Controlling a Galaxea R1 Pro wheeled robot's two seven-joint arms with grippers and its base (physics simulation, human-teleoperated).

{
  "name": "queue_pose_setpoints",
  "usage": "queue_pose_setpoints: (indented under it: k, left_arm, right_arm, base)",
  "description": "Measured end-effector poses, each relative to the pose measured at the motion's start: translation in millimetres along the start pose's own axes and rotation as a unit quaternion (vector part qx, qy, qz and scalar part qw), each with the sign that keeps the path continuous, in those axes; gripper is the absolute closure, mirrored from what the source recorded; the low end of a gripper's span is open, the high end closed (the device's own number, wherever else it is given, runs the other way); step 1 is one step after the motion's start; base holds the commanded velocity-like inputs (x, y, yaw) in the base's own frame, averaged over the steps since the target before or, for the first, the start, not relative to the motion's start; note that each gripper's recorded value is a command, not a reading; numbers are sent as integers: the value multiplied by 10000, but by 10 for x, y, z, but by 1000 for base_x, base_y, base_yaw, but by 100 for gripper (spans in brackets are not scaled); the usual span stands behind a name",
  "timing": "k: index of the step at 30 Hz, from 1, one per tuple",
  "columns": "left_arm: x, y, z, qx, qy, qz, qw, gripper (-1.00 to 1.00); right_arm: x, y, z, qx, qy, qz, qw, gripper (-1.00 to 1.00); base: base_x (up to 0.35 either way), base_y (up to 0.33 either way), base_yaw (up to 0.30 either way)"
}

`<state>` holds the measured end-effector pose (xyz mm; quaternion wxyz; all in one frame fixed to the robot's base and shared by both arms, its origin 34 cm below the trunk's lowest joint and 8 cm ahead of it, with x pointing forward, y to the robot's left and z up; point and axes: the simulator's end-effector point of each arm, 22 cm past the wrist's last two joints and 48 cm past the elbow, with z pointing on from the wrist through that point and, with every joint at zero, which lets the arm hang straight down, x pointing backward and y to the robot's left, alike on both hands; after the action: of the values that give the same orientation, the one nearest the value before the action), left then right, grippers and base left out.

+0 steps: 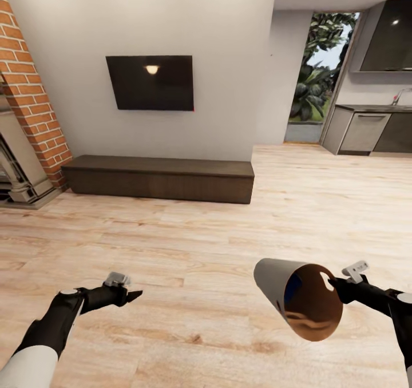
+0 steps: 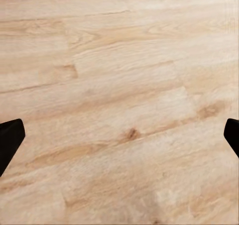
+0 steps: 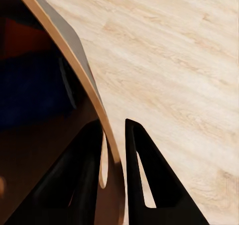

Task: Put the three can of soda from the living room inside the tash can in the kitchen.

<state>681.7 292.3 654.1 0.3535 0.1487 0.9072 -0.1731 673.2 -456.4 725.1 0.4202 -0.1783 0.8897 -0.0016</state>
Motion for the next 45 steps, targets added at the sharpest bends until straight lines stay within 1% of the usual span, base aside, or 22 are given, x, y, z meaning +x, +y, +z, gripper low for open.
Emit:
queue_pose_setpoints:
  k: [2, 5, 6, 7, 9, 12, 14, 15, 19, 24, 25, 26, 27, 28, 30, 31, 33, 35, 38, 41, 44, 45]
  left_arm:
    - [87, 53, 69, -176, -191, 81, 9996, -100]
    - [109, 70, 83, -280, -345, 160, 9989, -100]
    - [102, 69, 78, -293, -382, 183, 9987, -100]
    - [117, 56, 89, -307, -496, 263, 9980, -100]
    - [128, 44, 78, -301, -542, 296, 9976, -100]
    - [120, 36, 44, -292, -612, 267, 9973, -100]
    - [106, 31, 20, -287, -667, 233, 9971, -100]
    - [133, 22, 6, -283, -671, 213, 9971, -100]
    - [191, -12, -44, -271, -644, 174, 9974, -100]
    - [173, -33, -106, -269, -634, 160, 9975, -100]
    - [164, -38, -118, -270, -642, 167, 9974, -100]
    - [140, -41, -131, -285, -706, 230, 9968, -100]
    - [134, -42, -140, -295, -713, 236, 9967, -100]
    - [132, -43, -148, -306, -714, 236, 9967, -100]
    - [164, -39, -147, -332, -713, 233, 9966, -100]
    - [236, -51, -151, -337, -688, 231, 9968, -100]
    - [328, -68, -159, -340, -657, 226, 9970, -100]
    - [443, -93, -172, -337, -620, 225, 9973, -100]
    - [507, -111, -183, -335, -624, 249, 9972, -100]
    - [615, -125, -204, -368, -621, 279, 9970, -100]
    - [808, -102, -246, -536, -586, 247, 9965, -100]
    - [865, -72, -264, -642, -585, 211, 9960, -100]
  right_arm:
    - [29, -2, -43, 90, -173, 142, 9997, 100]
    - [61, -17, -90, 173, -239, 266, 9992, 100]
    - [71, -16, -105, 181, -246, 279, 9991, 100]
    - [137, 15, -131, 185, -292, 253, 9991, 100]
    - [199, 46, -148, 164, -243, 204, 9994, 100]
    - [248, 81, -188, 134, -224, 227, 9994, 100]
    - [297, 109, -215, 115, -188, 126, 9997, 100]
    - [270, 119, -231, 112, -271, -15, 9996, 100]
    - [191, 125, -271, 155, -530, -261, 9981, 100]
    - [313, 124, -348, 248, -544, -365, 9975, 100]
    - [352, 140, -379, 251, -573, -437, 9971, 100]
    - [437, 211, -414, 224, -666, -543, 9960, 100]
    - [491, 290, -417, 125, -641, -693, 9955, 100]
    - [539, 326, -432, 88, -617, -756, 9952, 100]
    - [667, 400, -461, 66, -724, -694, 9949, 100]
    - [775, 432, -480, 75, -761, -582, 9954, 100]
    - [908, 511, -485, 2, -736, -560, 9957, 100]
    - [1000, 588, -490, -52, -785, -424, 9960, 100]
    - [1034, 696, -492, -178, -867, -459, 9950, 100]
    - [1031, 751, -507, -255, -973, -463, 9939, 100]
    - [1058, 800, -522, -321, -1050, -385, 9932, 100]
    - [1082, 816, -524, -326, -1074, -260, 9933, 100]
  base:
    - [0, 0, 0]
    - [0, 0, 0]
    - [0, 0, 0]
    - [0, 0, 0]
    - [0, 0, 0]
    - [0, 0, 0]
    - [0, 0, 0]
    - [0, 0, 0]
    - [0, 0, 0]
    - [0, 0, 0]
    - [0, 0, 0]
    - [0, 0, 0]
    - [0, 0, 0]
    - [0, 0, 0]
    - [0, 0, 0]
    - [0, 0, 0]
    - [0, 0, 0]
    - [0, 0, 0]
    - [0, 0, 0]
    - [0, 0, 0]
    - [0, 0, 0]
    - [0, 0, 0]
